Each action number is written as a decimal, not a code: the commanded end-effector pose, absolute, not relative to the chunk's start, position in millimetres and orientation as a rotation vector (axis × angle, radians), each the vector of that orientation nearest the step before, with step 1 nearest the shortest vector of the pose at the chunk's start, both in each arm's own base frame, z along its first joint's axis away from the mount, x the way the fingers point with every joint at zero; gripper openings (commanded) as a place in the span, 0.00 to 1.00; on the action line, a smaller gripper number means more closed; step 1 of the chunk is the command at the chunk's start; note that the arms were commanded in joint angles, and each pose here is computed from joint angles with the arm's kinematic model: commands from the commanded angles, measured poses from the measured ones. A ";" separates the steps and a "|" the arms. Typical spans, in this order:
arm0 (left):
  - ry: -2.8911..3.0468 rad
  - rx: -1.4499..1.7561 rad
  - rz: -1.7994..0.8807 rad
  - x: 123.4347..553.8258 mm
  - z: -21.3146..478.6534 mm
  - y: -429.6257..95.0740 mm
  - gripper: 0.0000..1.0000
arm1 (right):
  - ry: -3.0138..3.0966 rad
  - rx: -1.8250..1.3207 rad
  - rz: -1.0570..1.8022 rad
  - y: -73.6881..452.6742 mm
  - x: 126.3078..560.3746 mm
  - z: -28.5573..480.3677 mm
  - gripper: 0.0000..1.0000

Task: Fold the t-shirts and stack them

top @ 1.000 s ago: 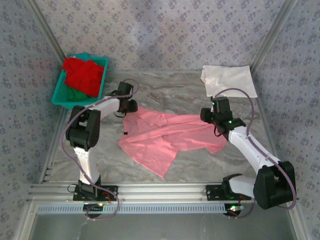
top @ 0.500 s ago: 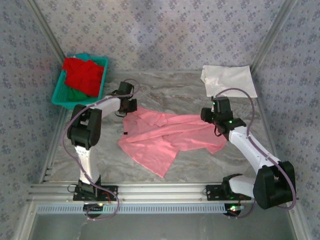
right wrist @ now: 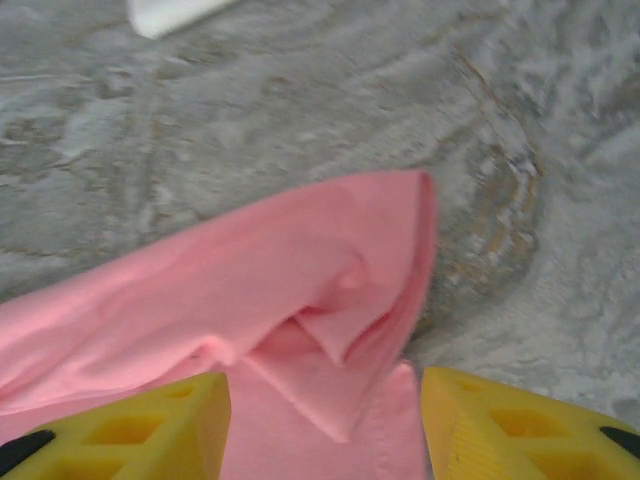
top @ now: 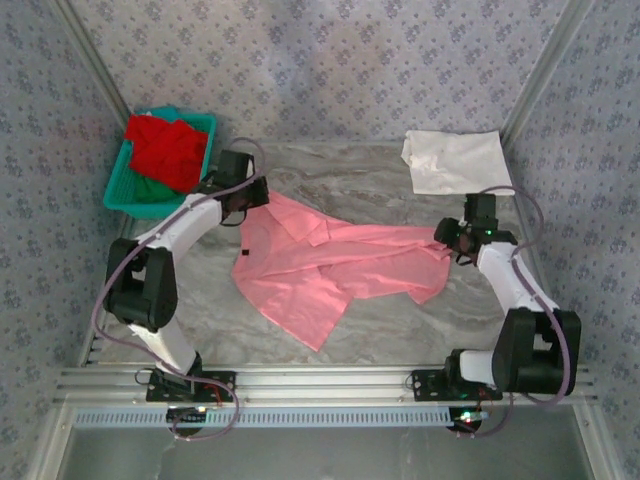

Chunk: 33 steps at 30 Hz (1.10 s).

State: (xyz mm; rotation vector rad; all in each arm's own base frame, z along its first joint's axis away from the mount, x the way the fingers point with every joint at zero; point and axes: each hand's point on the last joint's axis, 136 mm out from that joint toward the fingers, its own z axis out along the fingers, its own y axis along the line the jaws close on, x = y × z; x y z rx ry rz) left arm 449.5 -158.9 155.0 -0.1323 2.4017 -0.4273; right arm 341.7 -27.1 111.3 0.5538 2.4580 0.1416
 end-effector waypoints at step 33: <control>2.350 -0.168 -0.539 416.7 169.2 -153.9 0.00 | 2.436 0.619 0.360 -18.1 363.4 109.7 0.00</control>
